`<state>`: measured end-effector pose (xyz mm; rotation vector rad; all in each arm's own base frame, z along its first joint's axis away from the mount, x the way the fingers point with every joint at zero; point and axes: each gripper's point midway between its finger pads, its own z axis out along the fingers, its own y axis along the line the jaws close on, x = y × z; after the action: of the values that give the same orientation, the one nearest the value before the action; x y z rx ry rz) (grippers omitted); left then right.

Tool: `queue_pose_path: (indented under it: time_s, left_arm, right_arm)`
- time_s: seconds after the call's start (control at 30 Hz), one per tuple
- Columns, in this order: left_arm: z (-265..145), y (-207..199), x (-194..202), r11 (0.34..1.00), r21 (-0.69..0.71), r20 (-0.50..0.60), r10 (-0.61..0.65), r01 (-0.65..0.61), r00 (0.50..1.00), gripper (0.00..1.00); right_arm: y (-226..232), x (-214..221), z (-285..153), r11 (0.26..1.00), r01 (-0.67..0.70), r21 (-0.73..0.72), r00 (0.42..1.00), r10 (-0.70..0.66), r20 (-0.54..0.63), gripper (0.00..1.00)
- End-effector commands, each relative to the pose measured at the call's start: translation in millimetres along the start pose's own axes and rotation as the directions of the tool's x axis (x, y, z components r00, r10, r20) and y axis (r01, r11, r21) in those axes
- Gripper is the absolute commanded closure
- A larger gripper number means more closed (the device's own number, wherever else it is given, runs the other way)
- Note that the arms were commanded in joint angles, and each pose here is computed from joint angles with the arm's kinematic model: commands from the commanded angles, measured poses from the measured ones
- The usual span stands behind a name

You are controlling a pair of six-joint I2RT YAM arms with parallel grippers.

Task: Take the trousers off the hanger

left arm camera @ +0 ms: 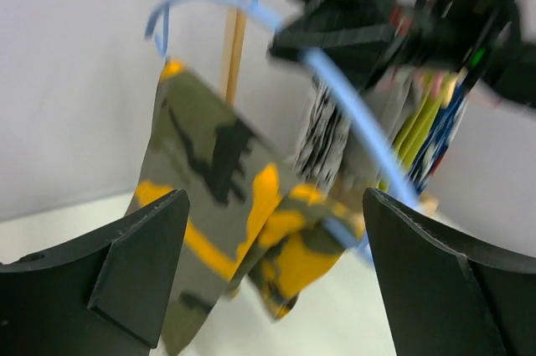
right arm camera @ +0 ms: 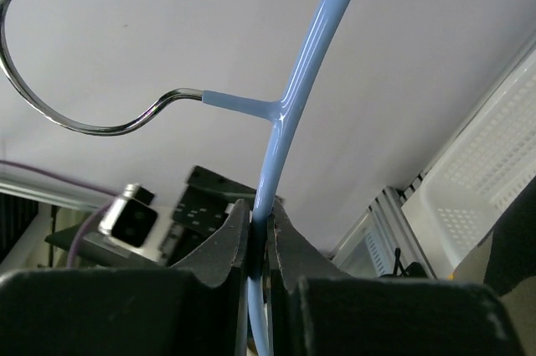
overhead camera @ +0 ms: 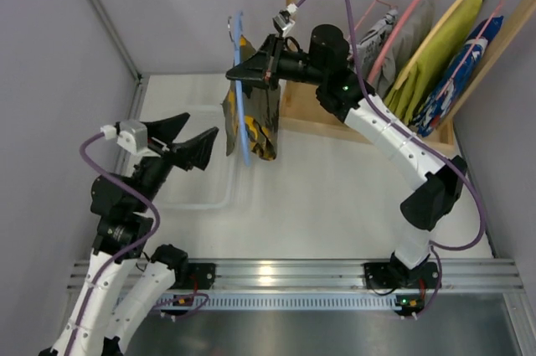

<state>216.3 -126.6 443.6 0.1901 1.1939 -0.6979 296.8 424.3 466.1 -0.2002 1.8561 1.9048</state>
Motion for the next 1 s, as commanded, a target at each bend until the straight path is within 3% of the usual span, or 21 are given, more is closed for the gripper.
queue_pose_path:
  time_s: [0.0,0.13,0.33,0.5,0.8,0.97]
  left_arm:
    - [-9,6,44,0.981,0.076,-0.086,0.185,-0.178,0.979,0.09]
    - [-8,9,63,0.961,0.116,-0.093,0.261,-0.25,0.961,0.12]
    - [8,7,76,0.948,0.175,-0.055,0.279,-0.265,0.959,0.11]
    - [16,0,85,0.925,0.248,-0.024,0.303,-0.288,0.953,0.03]
    - [20,-22,99,0.868,0.372,0.0,0.353,-0.328,0.935,0.02]
    - [24,-15,102,0.879,0.321,0.008,0.369,-0.351,0.929,0.02]
  right_arm:
    - [144,-14,-55,0.92,0.263,-0.291,0.961,-0.223,0.163,1.0]
    - [148,-14,-59,0.931,0.227,-0.287,0.969,-0.186,0.163,1.0]
    - [140,-10,-61,0.951,0.161,-0.266,0.982,-0.126,0.142,1.0]
    - [140,-9,-63,0.953,0.151,-0.263,0.983,-0.117,0.139,1.0]
    - [131,-12,-59,0.963,0.139,-0.231,0.983,-0.106,0.15,1.0]
    - [136,-12,-60,0.961,0.132,-0.242,0.984,-0.098,0.15,1.0]
